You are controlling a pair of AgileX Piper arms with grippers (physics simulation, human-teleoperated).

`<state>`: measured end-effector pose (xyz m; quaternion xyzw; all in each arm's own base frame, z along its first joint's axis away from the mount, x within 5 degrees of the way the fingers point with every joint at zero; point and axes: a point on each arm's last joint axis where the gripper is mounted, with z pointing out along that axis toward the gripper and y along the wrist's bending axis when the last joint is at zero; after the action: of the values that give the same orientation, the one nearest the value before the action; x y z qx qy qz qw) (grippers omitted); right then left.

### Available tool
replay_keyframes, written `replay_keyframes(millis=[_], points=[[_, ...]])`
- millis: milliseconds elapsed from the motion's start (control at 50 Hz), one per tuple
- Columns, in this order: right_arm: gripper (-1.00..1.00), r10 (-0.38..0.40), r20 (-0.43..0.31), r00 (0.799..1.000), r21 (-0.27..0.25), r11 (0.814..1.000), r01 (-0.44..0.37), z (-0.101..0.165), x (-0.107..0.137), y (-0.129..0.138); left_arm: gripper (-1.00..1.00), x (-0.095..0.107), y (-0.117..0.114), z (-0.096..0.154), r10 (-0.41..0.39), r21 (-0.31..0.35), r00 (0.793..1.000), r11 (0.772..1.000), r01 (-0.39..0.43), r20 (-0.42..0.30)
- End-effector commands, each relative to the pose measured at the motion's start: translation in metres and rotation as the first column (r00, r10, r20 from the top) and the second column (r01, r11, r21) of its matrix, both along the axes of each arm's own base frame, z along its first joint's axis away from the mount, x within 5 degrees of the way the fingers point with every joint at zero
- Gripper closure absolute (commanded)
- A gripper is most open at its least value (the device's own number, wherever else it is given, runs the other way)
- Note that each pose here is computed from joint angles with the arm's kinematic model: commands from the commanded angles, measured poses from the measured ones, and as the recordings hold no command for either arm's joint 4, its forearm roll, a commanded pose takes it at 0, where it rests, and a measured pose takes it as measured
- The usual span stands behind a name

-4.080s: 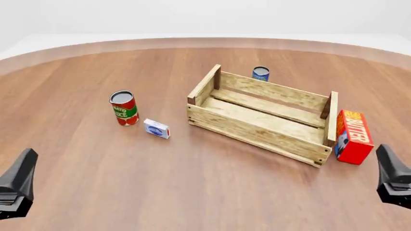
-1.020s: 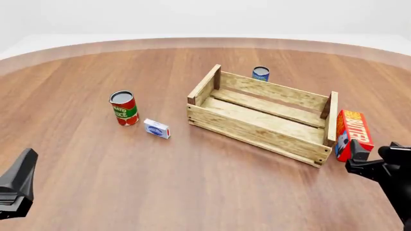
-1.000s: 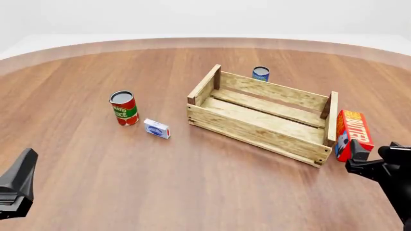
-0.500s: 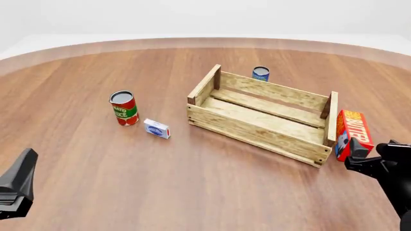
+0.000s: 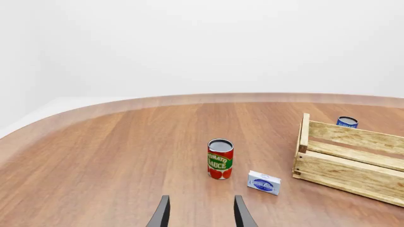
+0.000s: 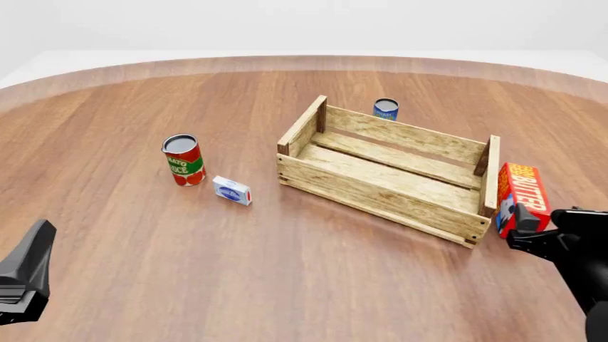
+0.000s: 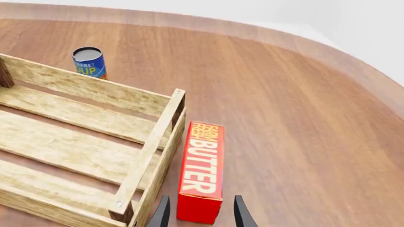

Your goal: Pick up the butter and put it in the tray.

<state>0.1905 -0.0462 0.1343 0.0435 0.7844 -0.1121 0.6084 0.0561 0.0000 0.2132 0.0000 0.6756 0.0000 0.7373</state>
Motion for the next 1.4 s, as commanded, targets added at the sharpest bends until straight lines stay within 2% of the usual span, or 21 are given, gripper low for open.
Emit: replay_keyframes(millis=[20, 1400], points=[[-1.00, 0.002, -0.021, 1.000, -0.009, 1.000, -0.002, -0.005, 0.005, -0.002, -1.00, 0.000, 0.000, 0.000, 0.000, 0.000, 1.000, 1.000, 0.000, 0.000], [-1.00, 0.009, -0.090, 0.996, -0.022, 1.000, -0.011, -0.025, 0.024, -0.006, -1.00, 0.000, 0.000, 0.000, 0.000, 0.000, 1.000, 1.000, 0.000, 0.000]])
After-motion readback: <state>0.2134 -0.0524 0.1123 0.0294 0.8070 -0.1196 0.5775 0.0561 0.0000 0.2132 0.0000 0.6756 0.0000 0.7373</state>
